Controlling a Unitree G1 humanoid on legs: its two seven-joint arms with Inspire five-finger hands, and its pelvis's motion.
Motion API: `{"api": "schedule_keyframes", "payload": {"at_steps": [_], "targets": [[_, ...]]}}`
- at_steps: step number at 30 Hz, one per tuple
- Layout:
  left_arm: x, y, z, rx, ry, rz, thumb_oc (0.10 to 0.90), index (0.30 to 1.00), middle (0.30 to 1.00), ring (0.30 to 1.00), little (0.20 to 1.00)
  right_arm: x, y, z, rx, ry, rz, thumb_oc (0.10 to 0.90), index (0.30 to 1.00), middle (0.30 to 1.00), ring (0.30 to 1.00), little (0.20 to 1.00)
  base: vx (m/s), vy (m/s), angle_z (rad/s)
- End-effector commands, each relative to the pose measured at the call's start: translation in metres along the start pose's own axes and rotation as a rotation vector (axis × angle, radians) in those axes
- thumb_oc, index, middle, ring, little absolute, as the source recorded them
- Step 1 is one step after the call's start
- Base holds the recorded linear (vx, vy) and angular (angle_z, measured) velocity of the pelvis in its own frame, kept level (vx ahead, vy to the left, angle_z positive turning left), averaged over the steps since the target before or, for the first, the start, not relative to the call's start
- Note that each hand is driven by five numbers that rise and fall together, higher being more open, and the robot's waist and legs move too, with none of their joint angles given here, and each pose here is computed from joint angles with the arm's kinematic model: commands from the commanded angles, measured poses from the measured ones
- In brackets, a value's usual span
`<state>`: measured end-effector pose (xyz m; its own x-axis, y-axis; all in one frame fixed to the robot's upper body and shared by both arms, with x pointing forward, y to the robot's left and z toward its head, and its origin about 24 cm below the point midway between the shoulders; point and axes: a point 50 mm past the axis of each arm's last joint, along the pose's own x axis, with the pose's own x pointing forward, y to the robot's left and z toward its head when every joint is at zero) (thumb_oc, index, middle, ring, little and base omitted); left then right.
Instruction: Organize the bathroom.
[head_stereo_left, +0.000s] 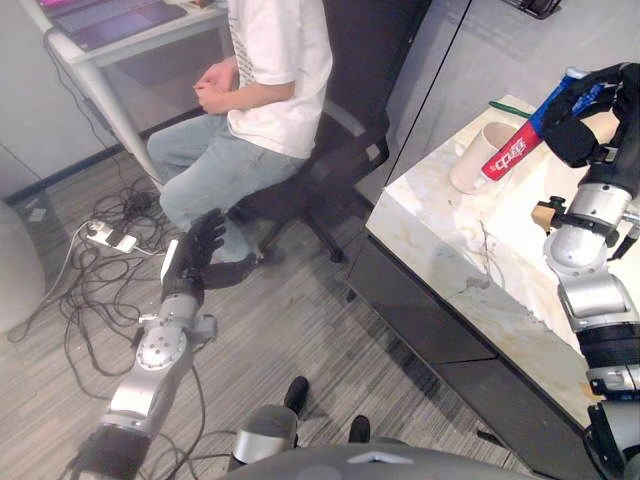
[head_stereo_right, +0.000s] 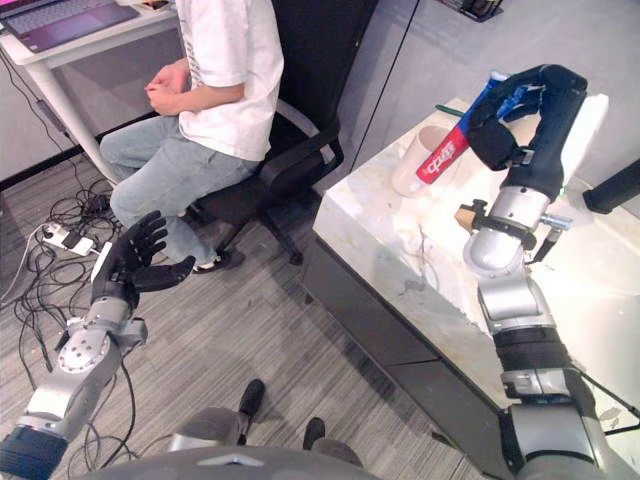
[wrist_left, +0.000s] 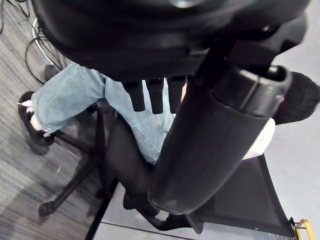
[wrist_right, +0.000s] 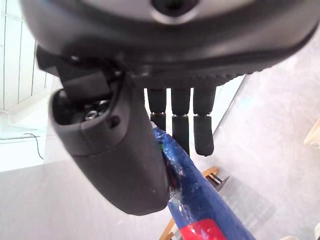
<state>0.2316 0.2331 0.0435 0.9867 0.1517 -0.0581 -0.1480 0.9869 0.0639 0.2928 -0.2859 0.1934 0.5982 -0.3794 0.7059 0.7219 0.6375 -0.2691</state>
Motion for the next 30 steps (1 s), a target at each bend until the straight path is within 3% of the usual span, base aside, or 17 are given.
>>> {"api": "schedule_keyframes", "payload": {"at_steps": [1, 16, 30], "targets": [[-0.002, 0.0, 0.033, -0.005, -0.174, -0.031, 0.8, 0.9, 0.9, 0.9, 0.9, 0.027, -0.018, 0.024, 0.027, -0.148, -0.099, 0.4, 0.3, 0.3, 0.3, 0.3, 0.03, 0.014, 0.0], [0.006, -0.011, 0.042, -0.037, -0.24, -0.038, 0.8, 0.9, 0.9, 0.9, 0.9, 0.031, -0.032, 0.075, 0.274, -0.331, -0.242, 0.4, 0.3, 0.3, 0.3, 0.3, -0.03, 0.06, 0.0], [0.003, -0.021, 0.034, -0.044, -0.225, -0.042, 0.8, 0.9, 0.9, 0.9, 0.9, 0.056, -0.056, 0.07, 0.142, -0.31, -0.289, 0.4, 0.3, 0.3, 0.3, 0.3, 0.07, -0.036, 0.09]]}}
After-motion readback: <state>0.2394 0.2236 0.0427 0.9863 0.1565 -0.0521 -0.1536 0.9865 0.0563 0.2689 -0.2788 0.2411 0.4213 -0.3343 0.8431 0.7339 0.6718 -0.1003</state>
